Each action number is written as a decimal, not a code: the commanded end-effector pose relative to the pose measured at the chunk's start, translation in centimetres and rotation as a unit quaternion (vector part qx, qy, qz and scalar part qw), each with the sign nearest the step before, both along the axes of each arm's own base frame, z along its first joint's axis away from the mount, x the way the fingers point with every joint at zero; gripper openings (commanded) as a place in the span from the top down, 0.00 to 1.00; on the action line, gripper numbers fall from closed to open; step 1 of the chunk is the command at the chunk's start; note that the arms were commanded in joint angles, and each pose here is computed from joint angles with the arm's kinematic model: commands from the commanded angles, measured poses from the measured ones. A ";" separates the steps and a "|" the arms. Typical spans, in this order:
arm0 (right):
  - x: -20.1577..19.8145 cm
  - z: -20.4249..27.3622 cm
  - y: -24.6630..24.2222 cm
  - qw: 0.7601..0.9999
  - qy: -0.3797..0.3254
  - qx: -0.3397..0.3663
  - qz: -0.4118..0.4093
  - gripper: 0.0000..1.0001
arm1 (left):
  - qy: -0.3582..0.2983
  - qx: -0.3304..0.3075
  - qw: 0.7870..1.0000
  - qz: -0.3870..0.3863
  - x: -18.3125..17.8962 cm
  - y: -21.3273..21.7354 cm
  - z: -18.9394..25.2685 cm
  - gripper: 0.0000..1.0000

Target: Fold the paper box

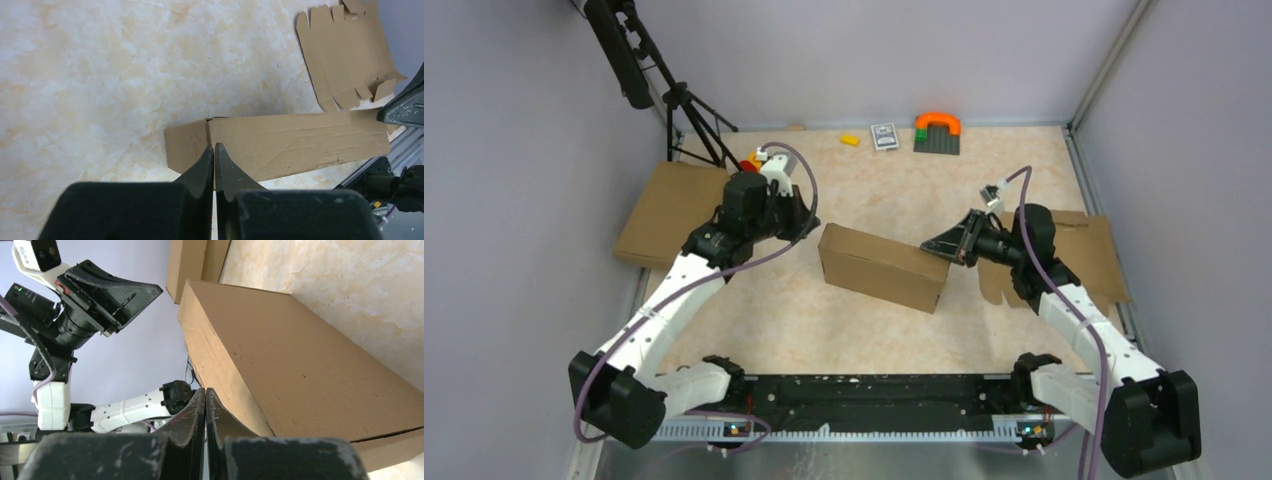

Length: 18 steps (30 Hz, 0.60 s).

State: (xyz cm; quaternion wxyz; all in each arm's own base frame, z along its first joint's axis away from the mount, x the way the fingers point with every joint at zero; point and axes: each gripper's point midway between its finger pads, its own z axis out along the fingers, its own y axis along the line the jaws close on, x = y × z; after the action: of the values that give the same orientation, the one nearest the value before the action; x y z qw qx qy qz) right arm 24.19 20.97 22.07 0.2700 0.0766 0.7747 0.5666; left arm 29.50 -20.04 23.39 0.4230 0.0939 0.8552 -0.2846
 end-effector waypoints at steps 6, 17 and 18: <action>-0.5 -3.0 -0.4 1.000 0.006 -0.028 -0.004 1.00 | 0.043 -0.053 0.996 -0.056 -1.1 -1.5 -2.2 1.00; 0.4 -0.8 -0.8 0.997 -0.035 -0.068 -0.002 1.00 | 0.049 -0.014 0.998 -0.028 -1.4 0.2 -3.1 1.00; 0.4 -0.4 -1.0 0.996 -0.043 -0.081 -0.002 1.00 | 0.038 -0.012 0.999 -0.022 -1.5 0.5 -2.4 1.00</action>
State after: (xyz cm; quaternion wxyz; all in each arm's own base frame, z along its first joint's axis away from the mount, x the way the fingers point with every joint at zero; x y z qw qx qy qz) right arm 23.79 20.67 19.94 0.2691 0.0646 0.7937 0.5416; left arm 28.66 -21.00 20.64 0.3784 0.0986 0.8544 -0.3423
